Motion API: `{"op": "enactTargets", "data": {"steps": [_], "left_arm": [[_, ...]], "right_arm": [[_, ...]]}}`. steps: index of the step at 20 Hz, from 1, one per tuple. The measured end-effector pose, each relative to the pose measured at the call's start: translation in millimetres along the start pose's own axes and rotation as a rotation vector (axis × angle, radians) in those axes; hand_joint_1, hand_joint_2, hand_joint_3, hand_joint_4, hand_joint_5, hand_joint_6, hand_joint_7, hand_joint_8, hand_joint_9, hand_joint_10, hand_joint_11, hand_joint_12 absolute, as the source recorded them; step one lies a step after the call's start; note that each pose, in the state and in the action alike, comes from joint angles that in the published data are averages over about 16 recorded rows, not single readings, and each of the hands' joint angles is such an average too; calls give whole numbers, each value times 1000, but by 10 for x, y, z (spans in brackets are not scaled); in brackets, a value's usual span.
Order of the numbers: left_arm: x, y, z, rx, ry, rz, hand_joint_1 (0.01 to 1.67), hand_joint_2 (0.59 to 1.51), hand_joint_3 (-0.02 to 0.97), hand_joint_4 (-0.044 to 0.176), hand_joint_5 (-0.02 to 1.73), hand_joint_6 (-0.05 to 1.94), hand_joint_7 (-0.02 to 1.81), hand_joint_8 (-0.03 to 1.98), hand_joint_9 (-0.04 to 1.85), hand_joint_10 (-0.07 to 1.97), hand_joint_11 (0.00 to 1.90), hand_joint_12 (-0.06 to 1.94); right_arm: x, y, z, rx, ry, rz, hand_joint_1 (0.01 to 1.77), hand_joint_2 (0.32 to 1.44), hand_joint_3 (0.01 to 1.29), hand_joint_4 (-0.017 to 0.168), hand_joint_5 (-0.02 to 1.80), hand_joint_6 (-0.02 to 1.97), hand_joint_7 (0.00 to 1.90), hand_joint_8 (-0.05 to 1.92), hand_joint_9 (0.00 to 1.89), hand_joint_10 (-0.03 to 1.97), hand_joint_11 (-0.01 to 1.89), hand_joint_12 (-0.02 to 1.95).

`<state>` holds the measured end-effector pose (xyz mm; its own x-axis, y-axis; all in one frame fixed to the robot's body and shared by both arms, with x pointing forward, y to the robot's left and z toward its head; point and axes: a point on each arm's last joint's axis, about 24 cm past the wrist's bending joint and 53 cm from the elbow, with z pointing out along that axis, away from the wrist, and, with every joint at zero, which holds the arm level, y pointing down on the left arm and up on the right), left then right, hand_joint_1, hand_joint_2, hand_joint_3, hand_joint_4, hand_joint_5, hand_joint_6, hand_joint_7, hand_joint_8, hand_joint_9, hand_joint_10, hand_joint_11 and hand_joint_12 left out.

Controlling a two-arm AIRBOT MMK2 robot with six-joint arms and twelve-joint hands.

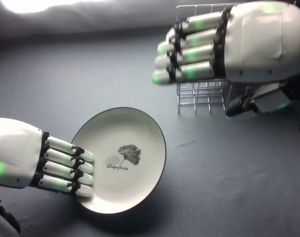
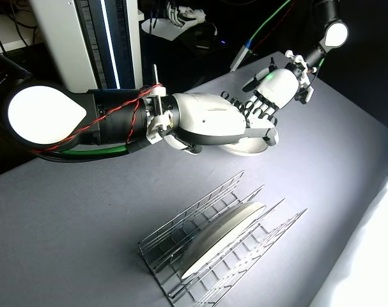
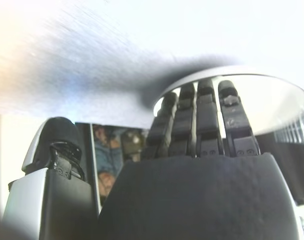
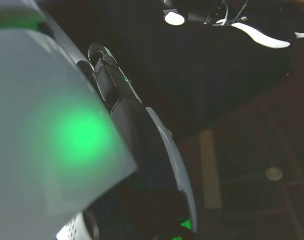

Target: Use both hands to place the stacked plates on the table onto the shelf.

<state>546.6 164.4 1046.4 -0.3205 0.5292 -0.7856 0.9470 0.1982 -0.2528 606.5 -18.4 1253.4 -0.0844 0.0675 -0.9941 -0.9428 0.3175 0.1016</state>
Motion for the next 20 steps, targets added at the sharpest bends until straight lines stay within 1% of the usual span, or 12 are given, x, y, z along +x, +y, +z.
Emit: {"op": "enactTargets", "data": {"steps": [5,9,15,20], "left_arm": [[89,-18,43,-5,6,-25,14,1180,17,-6,56,-19,77,-12,85,-9,40,50],[119,-25,60,-8,3,-43,14,1181,17,-6,62,-20,77,-16,85,-13,38,65],[144,-31,74,-11,-2,-62,14,1182,18,-6,65,-19,75,-17,79,-20,25,89],[153,-33,78,-10,-6,-70,14,1182,18,-6,65,-20,73,-18,77,-20,22,103]], "right_arm": [[109,127,64,-48,35,-58,921,983,14,2,183,10,212,15,201,-7,22,687],[209,236,171,-84,56,-81,942,976,14,3,169,10,183,15,177,-7,22,640],[415,414,366,-130,89,-83,962,955,14,3,104,10,103,15,104,-7,21,425],[625,542,471,-155,122,-69,973,939,13,3,53,10,40,15,46,-7,21,234]]}}
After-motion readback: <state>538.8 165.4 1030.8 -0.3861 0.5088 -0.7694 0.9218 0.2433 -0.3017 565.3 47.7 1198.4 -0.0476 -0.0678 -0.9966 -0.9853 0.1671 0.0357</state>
